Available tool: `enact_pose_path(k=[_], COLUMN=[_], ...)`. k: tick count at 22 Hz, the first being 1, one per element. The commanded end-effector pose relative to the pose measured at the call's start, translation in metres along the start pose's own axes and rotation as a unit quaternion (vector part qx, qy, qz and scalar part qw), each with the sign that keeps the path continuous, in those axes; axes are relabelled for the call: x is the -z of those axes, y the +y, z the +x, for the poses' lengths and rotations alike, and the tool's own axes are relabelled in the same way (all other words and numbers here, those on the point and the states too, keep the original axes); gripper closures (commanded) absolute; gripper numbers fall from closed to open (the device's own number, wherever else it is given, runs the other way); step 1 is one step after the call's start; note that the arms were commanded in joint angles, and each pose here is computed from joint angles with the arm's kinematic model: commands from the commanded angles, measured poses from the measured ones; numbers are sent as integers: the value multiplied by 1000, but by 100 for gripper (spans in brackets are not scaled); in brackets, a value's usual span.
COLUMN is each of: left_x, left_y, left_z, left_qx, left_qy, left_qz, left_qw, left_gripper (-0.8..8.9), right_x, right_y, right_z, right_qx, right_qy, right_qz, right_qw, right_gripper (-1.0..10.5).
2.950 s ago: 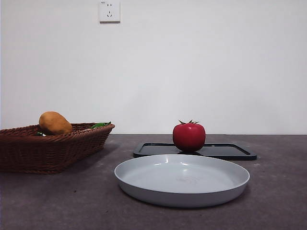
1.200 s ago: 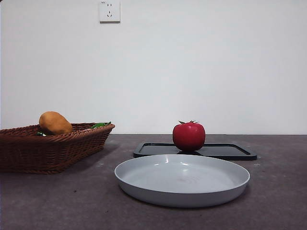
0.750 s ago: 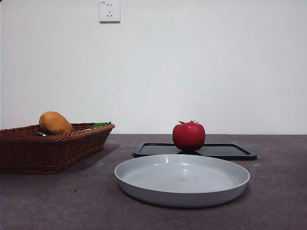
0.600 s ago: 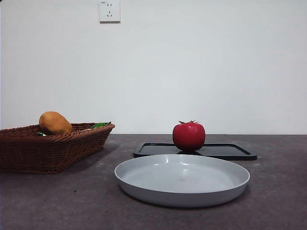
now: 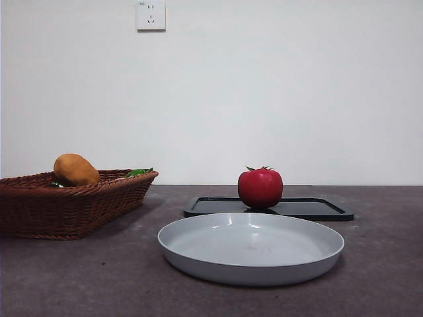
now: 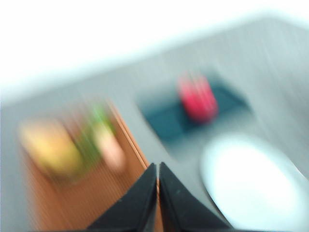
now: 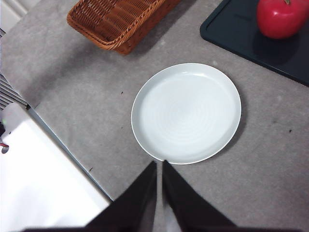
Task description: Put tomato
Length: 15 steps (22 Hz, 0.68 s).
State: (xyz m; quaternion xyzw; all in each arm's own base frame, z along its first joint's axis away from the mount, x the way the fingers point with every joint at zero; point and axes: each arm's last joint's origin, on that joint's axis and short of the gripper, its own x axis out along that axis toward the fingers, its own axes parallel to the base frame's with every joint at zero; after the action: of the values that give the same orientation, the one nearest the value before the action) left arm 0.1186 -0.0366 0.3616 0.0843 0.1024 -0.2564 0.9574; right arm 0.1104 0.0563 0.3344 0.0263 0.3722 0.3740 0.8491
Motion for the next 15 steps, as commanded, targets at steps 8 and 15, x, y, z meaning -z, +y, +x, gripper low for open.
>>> enact_pose_path(k=[8, 15], left_x=[64, 124], left_y=[10, 4], left_z=[-7, -2], left_qx=[-199, -227], left_qy=[-179, -147], left_qz=[115, 103], left_qw=[957, 957], left_gripper=[806, 806], right_x=[-3, -3], right_y=[1, 1], right_z=[0, 0], right_qx=[-3, -3], right_qy=[-4, -4], right_qz=[0, 0], right_qw=[1000, 1000], right_gripper=[940, 940])
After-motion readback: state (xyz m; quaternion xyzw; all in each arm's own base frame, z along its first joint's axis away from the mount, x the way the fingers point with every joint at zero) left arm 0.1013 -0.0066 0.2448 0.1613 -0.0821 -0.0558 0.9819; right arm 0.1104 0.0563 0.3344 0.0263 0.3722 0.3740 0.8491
